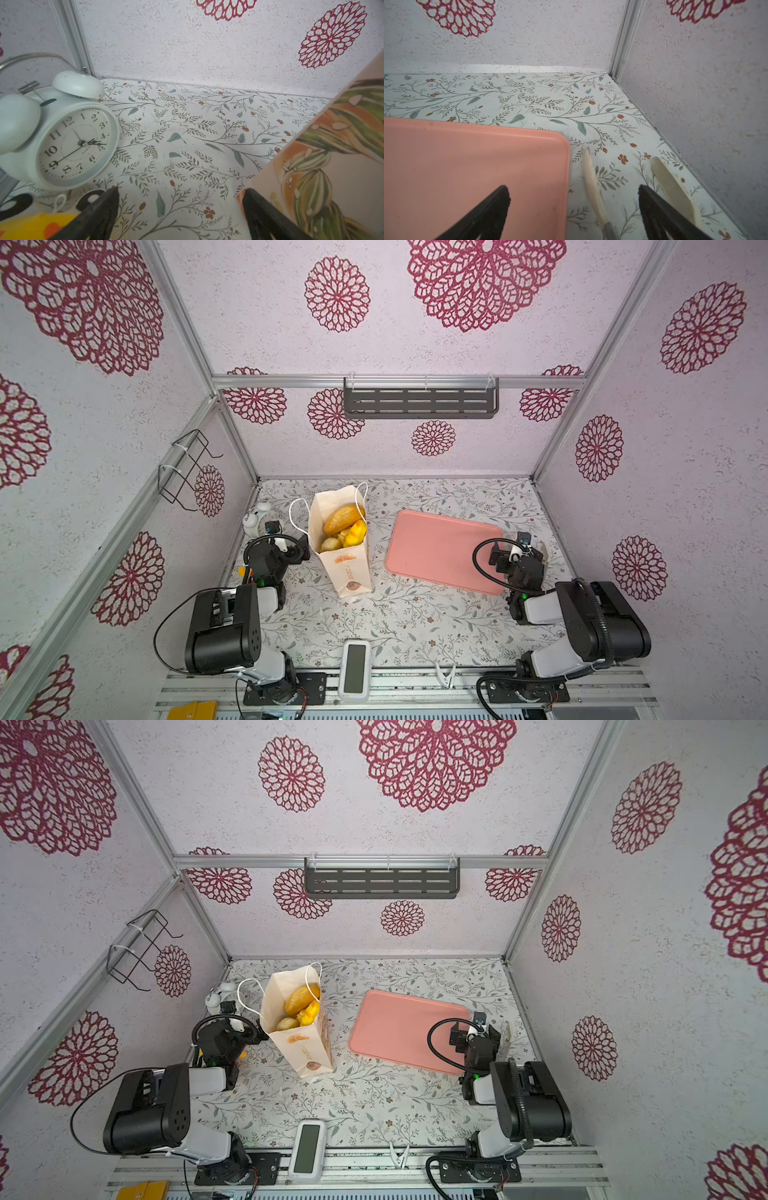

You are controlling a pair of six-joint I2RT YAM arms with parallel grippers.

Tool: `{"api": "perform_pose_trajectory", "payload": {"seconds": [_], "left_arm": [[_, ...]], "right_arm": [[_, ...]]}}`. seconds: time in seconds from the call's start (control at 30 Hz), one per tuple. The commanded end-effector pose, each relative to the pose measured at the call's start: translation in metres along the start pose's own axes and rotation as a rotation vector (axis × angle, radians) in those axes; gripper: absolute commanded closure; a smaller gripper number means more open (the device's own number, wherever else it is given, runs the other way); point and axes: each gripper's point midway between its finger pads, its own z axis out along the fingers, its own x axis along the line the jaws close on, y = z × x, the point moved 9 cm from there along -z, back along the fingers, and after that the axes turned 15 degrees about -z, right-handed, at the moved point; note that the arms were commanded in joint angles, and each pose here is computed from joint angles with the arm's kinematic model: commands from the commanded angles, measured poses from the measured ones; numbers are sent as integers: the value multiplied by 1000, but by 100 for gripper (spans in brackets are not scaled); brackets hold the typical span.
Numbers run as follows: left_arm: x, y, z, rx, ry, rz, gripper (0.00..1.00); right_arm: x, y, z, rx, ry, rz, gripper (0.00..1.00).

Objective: Take the fake bread out of the paper bag
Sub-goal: 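Raise both arms from rest, left toward the paper bag, right toward the tongs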

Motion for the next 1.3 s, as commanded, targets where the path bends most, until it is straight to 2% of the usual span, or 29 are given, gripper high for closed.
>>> {"api": "perform_pose_trajectory", "payload": {"seconds": [0.0,0.57,0.7,0.9,0.97,1.03,1.17,1.27], "left_arm": [[1,6,2,-24,-9,15,3],[0,7,2,-25,-9,17,3],[1,13,5,-48,88,10,3],[-6,29,9,66,98,-11,3],[-6,28,2,21,116,2,3],[-6,33,-11,-95,170,9,3],[-11,57,-35,-183,266,-17,3],[-6,77,-59,-278,429,-93,3]], "right_arm": [[0,12,2,-63,16,12,1],[-6,10,3,-46,-38,47,1],[-6,10,3,-41,-41,48,1],[-6,9,3,-40,-43,49,1],[-9,9,1,-42,-70,53,1],[-19,7,-9,-48,-177,109,1],[-18,4,-31,-145,-198,106,1],[-15,6,-36,-168,-194,85,1]]}}
